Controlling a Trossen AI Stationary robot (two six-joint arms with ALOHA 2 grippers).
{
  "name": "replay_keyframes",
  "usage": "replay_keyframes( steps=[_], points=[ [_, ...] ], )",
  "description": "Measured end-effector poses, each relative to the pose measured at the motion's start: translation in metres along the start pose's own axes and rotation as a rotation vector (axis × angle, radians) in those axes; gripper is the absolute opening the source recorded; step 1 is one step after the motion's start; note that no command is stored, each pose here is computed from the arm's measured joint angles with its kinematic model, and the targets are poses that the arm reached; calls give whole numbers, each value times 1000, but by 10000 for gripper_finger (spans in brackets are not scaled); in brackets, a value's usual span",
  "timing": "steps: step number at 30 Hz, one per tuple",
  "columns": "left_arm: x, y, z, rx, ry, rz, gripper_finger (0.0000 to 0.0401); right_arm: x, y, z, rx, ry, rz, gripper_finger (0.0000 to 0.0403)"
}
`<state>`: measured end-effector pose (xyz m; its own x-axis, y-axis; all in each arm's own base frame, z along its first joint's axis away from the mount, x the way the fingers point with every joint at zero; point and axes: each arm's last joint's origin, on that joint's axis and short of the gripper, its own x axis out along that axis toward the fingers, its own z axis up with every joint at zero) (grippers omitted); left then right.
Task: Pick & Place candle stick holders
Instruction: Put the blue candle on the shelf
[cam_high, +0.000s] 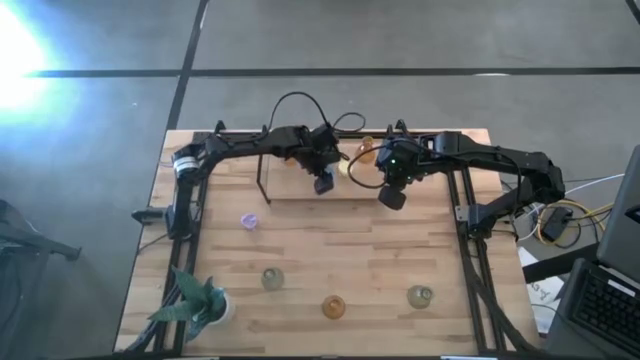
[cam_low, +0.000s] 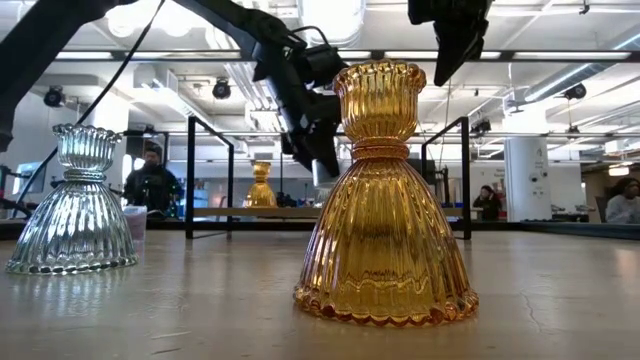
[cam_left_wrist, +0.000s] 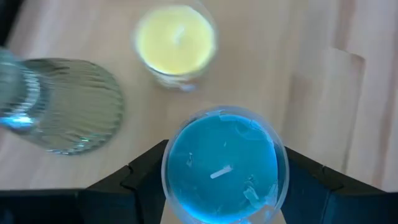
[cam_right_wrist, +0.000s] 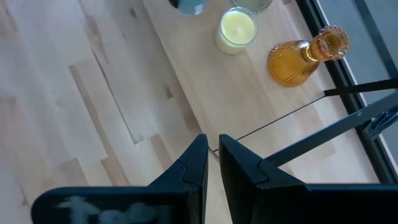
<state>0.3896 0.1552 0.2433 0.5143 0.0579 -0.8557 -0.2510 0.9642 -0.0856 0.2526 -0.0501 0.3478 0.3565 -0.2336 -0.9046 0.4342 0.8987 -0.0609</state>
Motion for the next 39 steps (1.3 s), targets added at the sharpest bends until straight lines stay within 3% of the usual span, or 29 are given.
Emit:
replay_keyframes(
  steps=[25,39],
  points=[
    [2,10,-3,-398,-18,114,240,0,0,1,-36,-16,-13,34],
    [6,13,-2,-501,-45,165,240,0,0,1,-46,-16,-13,34]
  ],
)
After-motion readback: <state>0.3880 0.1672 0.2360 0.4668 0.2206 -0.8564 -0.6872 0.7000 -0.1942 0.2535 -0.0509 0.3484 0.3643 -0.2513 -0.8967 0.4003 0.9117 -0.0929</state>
